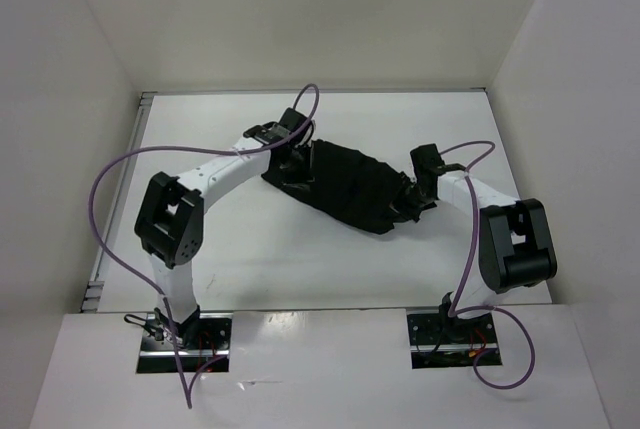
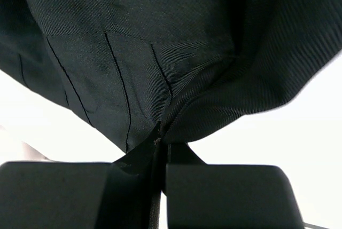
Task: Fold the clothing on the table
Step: Fold the skirt
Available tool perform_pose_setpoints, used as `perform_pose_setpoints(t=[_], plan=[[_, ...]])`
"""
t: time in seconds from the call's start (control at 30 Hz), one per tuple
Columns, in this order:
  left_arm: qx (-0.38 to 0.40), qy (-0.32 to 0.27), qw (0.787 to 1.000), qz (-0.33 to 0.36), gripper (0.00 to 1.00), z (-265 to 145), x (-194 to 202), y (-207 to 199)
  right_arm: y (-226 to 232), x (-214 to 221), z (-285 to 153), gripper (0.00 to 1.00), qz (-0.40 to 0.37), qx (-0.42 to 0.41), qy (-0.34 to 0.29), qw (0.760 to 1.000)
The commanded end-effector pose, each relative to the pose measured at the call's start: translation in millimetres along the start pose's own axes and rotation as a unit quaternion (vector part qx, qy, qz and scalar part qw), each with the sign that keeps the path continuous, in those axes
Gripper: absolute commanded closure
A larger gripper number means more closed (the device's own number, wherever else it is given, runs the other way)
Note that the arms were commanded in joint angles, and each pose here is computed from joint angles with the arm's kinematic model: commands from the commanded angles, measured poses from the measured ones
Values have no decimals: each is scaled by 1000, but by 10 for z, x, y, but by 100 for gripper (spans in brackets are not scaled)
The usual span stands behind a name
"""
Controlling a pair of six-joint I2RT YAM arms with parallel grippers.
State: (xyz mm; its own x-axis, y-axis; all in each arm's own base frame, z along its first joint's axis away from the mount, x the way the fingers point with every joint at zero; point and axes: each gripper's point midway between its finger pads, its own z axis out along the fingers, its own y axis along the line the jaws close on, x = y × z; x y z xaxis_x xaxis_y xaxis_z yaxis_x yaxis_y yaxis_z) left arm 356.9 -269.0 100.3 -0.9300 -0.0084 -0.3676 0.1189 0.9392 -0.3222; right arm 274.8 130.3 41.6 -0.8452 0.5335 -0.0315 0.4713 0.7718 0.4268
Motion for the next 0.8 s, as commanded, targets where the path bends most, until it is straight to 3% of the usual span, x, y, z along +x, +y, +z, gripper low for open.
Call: perform_pose_setpoints(t=[0.0, 0.23, 0.5, 0.6, 0.77], plan=[[94, 18, 995, 28, 95, -188, 168, -370, 15, -109, -140, 100, -6, 23, -33, 999], [155, 45, 986, 44, 94, 100, 226, -631, 22, -112, -139, 100, -2, 22, -33, 999], [106, 59, 992, 35, 96, 717, 155, -479, 42, -139, -113, 100, 2, 19, -37, 999], [34, 73, 996, 43, 96, 919, 271, -213, 139, -193, -264, 100, 1, 7, -55, 998], [39, 103, 993, 47, 97, 1045, 502, -224, 609, -242, -834, 100, -31, -78, -99, 992]])
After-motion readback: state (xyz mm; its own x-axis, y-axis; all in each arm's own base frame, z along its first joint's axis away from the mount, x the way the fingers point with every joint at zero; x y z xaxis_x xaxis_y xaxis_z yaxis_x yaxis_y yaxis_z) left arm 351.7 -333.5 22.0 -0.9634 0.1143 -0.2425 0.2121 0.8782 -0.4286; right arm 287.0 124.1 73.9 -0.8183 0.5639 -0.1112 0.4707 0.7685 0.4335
